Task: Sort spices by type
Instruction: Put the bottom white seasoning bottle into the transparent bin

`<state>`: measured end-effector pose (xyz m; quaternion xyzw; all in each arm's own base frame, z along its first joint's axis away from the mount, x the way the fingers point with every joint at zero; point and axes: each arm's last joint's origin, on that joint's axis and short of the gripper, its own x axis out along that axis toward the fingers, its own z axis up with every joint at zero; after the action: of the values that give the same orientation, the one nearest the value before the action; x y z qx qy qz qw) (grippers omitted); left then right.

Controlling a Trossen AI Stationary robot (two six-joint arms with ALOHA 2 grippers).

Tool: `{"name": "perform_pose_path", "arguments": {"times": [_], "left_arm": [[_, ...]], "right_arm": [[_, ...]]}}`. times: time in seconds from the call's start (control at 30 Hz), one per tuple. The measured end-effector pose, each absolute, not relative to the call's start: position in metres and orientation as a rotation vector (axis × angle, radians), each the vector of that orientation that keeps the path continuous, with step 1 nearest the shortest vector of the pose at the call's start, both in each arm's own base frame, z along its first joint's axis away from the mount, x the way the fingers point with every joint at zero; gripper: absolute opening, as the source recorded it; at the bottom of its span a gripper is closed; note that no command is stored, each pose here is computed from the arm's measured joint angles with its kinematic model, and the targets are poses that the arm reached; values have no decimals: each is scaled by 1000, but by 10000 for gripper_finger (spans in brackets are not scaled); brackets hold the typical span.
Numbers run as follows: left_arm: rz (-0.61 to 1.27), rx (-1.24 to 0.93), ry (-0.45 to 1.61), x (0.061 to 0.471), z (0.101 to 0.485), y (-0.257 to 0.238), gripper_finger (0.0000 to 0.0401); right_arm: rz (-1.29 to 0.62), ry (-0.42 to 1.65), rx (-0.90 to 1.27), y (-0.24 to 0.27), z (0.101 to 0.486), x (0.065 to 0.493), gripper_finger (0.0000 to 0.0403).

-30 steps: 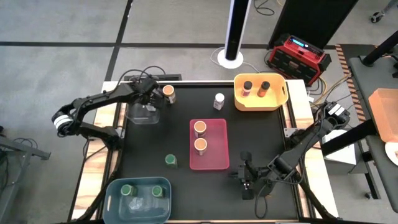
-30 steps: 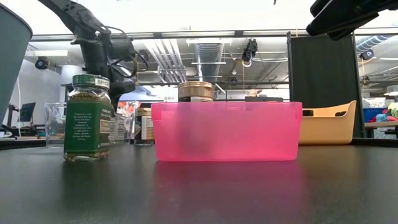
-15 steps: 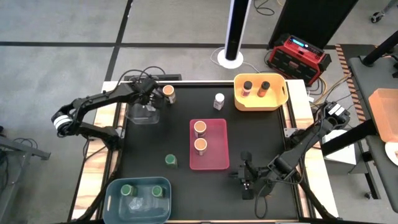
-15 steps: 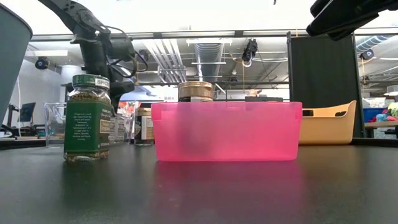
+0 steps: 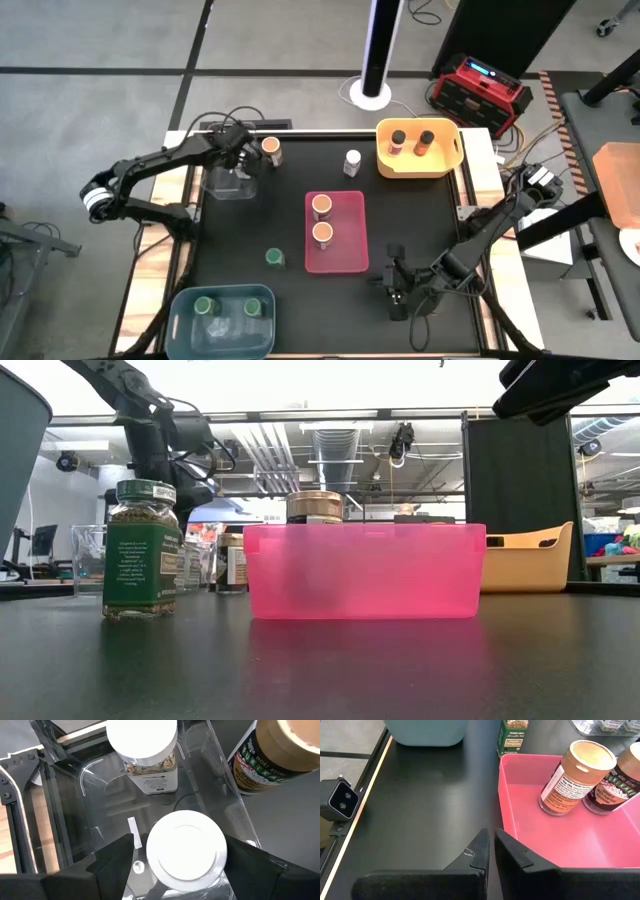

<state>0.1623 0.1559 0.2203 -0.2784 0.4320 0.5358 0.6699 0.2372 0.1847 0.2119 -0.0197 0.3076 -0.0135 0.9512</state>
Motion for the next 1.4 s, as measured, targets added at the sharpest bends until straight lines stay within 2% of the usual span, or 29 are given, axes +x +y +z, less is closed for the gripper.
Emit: {"name": "perform_pose_path", "arguments": {"times": [0.77, 1.1, 1.2, 1.27, 1.4], "left_arm": [[1114, -650, 948, 159, 231, 150, 269], [1135, -493, 870, 167, 276, 160, 267], [1108, -435, 883, 168, 284, 164, 247], [1108, -423, 900, 167, 283, 167, 219], [1126, -432, 943, 165, 274, 174, 116]], "right_arm": [[-28, 626, -40, 185, 212, 237, 18], [-28, 626, -40, 185, 212, 237, 18], [-28, 628, -42, 184, 211, 237, 18], [-29, 631, -45, 184, 210, 236, 18], [-30, 633, -46, 184, 209, 236, 18]]}}
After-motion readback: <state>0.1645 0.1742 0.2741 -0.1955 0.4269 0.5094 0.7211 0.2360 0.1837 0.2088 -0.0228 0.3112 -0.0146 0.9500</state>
